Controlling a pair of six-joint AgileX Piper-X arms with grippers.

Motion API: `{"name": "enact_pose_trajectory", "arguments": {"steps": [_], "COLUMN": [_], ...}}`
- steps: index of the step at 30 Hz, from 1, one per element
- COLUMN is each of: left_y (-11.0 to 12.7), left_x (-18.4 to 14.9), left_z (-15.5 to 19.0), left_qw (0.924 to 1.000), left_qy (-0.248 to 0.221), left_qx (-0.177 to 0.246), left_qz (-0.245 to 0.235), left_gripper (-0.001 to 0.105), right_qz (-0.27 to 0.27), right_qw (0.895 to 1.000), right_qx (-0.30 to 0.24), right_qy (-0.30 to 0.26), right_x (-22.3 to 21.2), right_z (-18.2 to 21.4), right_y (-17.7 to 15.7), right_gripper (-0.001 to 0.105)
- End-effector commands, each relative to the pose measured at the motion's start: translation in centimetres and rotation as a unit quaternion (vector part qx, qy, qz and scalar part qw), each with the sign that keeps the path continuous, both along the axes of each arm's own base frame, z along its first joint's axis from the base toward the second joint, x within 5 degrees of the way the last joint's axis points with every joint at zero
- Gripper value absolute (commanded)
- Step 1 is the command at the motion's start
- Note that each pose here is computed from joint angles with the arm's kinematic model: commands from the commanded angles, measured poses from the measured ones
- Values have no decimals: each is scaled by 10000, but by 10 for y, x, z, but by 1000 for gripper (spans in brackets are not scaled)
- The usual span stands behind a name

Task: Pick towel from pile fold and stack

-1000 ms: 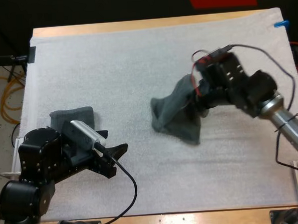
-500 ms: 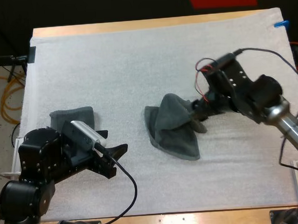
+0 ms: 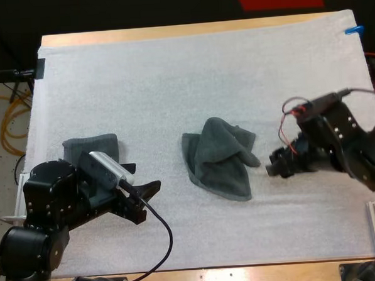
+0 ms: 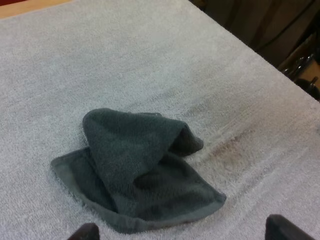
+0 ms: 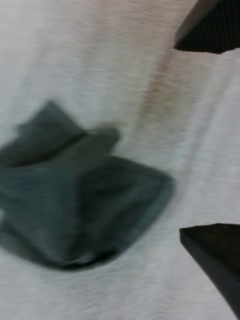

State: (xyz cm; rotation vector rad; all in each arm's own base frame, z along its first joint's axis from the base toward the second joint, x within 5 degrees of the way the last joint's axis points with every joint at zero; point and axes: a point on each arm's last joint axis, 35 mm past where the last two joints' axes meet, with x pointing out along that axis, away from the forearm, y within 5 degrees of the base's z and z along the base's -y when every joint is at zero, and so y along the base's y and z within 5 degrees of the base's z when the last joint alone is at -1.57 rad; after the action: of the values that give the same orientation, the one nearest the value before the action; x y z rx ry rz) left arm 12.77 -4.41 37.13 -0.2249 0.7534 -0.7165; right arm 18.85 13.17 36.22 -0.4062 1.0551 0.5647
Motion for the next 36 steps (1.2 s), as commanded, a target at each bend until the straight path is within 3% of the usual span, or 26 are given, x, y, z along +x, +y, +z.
{"name": "enact_pose_trajectory", "arguments": {"steps": [1, 7, 13, 20, 29, 36], "left_y": [0, 6, 10, 11, 11, 11], "left_x": [-4, -7, -13, -15, -16, -16], "left_z": [3, -6, -14, -15, -16, -16], "left_qw": [10000, 9950, 9877, 9865, 9863, 9861], "left_qy": [-55, 265, 647, 764, 827, 840], "left_qx": [-6, 720, 1118, 1157, 1151, 1155], "left_qz": [-52, 634, 881, 875, 847, 846], "left_gripper": [64, 64, 64, 64, 64, 64], "right_qz": [-79, -404, -753, -929, -1756, -1948], "right_qw": [9999, 9976, 9881, 9791, 9455, 9337], "right_qx": [39, 379, 1068, 1440, 2338, 2352], "right_qy": [114, 405, 816, 1095, 1433, 1869], "right_x": [-4, -7, -7, -12, -17, -3], "right_z": [-9, -54, -94, -127, -172, -202], "right_y": [-3, -3, 2, 1, 1, 13], "right_gripper": [67, 67, 67, 67, 53, 53]}}
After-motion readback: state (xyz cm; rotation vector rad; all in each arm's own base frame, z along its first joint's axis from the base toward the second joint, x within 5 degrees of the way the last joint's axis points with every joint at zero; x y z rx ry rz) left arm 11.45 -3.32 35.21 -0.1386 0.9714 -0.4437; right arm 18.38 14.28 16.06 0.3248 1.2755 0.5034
